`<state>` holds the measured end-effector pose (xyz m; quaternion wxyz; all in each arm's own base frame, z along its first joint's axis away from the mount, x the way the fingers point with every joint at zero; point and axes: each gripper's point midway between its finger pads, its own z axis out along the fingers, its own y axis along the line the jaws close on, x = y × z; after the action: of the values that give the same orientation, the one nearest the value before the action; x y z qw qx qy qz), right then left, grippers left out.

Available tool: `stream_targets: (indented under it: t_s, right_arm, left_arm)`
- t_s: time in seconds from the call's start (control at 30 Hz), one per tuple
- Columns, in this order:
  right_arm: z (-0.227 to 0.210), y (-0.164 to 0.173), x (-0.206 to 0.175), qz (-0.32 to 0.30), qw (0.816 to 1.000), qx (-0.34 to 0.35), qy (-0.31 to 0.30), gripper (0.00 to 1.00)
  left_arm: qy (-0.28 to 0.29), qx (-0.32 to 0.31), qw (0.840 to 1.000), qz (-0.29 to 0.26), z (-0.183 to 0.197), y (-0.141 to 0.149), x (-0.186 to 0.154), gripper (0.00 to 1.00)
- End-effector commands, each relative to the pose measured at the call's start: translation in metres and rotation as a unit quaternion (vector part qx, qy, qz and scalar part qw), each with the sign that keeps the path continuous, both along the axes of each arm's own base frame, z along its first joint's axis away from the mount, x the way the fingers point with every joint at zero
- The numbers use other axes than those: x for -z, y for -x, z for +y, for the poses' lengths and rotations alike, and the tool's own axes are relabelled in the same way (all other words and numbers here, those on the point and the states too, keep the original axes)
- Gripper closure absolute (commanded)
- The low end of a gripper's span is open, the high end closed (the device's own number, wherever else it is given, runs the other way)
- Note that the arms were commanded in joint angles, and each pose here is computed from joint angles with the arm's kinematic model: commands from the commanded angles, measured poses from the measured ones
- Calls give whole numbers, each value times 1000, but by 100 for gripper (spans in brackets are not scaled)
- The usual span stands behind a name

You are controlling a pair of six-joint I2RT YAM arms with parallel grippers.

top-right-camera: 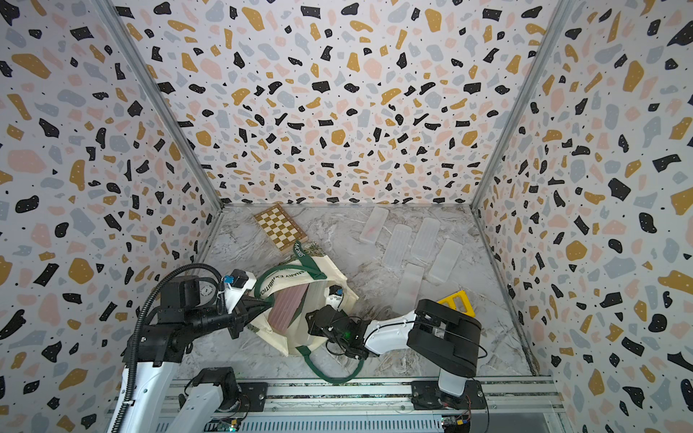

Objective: Take out the pencil case from the canvas bag
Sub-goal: Pick up the pencil case from the canvas bag, then place the pencil case at the center of the board.

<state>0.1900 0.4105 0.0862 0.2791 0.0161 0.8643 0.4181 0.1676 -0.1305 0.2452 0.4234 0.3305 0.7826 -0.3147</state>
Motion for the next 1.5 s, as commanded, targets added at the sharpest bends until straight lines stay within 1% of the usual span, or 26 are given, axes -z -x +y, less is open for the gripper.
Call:
stream_targets:
  t_s: [0.0, 0.1, 0.27, 0.37, 0.53, 0.7, 0.8, 0.93, 1.07, 1.17, 1.3, 1.47]
  right_arm:
    - [-5, 8, -35, -39, 999, -32, -6, 86]
    - [-14, 15, -51, -56, 997, -52, 1, 88]
    - [-35, 25, -71, -66, 995, -67, 18, 88]
    - [-48, 31, -90, -78, 995, -61, 10, 88]
    - [-73, 36, -119, -94, 995, -41, -12, 87]
    - [-98, 36, -137, -102, 995, -19, -12, 87]
    - [-110, 34, -148, -111, 994, -4, -16, 87]
    - [-126, 23, -156, -110, 994, 11, -10, 87]
    - [-140, 6, -161, -110, 994, 20, -14, 87]
    - [-153, -11, -158, -110, 993, 34, -11, 87]
    - [-166, -31, -153, -101, 994, 36, -7, 87]
    - [-185, -54, -145, -83, 995, 47, 8, 87]
  left_arm:
    - [3, -7, 999, -35, 1, -7, -24, 100]
    - [-6, -21, 999, -27, 5, -11, -26, 100]
    - [-39, -37, 998, 17, 13, -19, -23, 100]
    - [-43, -40, 998, 29, 14, -16, -26, 100]
    - [-26, -50, 998, 42, 13, -8, -31, 100]
    - [-39, -72, 996, 35, 19, -3, -30, 100]
    - [-48, -86, 994, 49, 23, -3, -23, 100]
    - [-61, -122, 989, 55, 32, -13, -12, 100]
    - [-49, -128, 989, 54, 32, -14, -18, 100]
    - [-51, -142, 987, 51, 35, -20, -18, 100]
    - [-68, -167, 983, 46, 44, -27, -12, 100]
    - [-96, -189, 977, 31, 55, -25, 0, 100]
